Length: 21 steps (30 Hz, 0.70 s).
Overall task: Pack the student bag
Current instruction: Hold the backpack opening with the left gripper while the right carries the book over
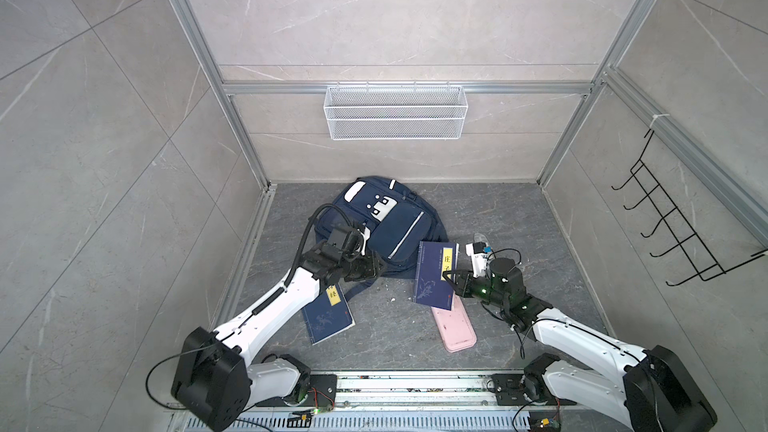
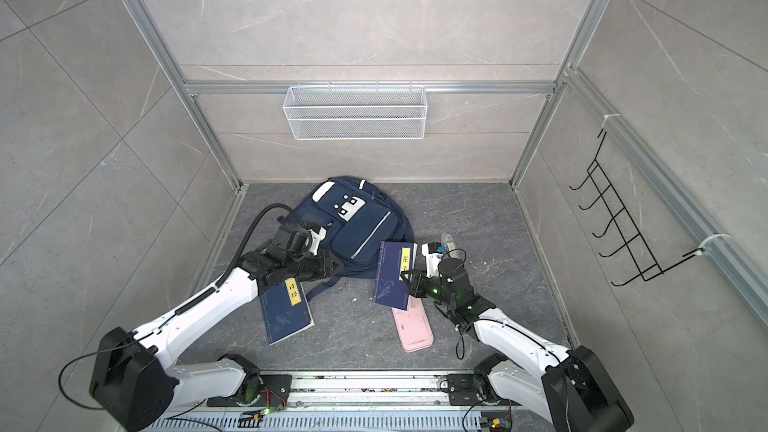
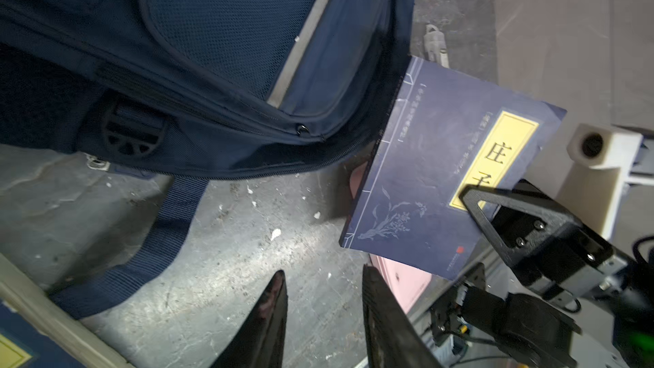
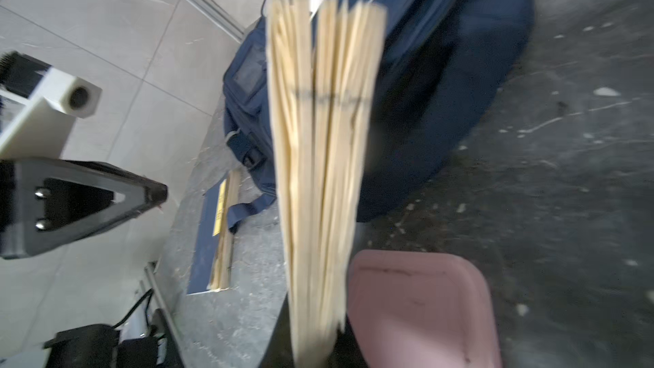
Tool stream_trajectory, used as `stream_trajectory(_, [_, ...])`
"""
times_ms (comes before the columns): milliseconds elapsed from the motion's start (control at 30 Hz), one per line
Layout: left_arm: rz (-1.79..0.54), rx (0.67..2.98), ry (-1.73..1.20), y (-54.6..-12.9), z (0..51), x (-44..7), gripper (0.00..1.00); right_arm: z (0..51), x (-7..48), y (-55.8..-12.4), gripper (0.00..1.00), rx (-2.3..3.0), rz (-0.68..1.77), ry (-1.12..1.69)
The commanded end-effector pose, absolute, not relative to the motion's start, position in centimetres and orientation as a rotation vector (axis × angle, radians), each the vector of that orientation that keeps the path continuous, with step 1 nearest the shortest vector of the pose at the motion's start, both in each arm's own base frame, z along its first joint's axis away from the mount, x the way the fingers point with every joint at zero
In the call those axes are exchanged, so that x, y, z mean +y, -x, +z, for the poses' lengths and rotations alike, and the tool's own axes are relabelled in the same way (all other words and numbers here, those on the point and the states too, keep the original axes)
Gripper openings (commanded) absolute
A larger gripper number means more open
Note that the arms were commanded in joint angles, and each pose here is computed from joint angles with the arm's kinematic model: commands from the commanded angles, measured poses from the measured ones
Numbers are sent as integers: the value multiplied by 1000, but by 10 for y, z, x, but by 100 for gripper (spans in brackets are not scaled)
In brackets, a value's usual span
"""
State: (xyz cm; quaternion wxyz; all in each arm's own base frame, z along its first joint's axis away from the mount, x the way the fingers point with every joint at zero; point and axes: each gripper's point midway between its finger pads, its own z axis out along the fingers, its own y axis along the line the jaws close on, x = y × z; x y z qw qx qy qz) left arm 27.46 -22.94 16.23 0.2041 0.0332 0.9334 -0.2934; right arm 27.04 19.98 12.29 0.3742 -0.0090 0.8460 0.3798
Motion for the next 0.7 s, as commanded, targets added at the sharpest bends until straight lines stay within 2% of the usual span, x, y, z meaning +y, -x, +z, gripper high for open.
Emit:
stream_trajectory(0, [-636, 2637, -196, -287, 159, -231, 38, 143, 181, -285, 0, 2014, 839, 12])
stream_trajectory(300, [-335, 2689, -425, -319, 140, -280, 39, 136, 164, -279, 0, 1967, 813, -58])
stream_trajectory(667, [-142, 2730, -550, -343, 104, -306, 43, 130, 162, -282, 0, 1966, 844, -86])
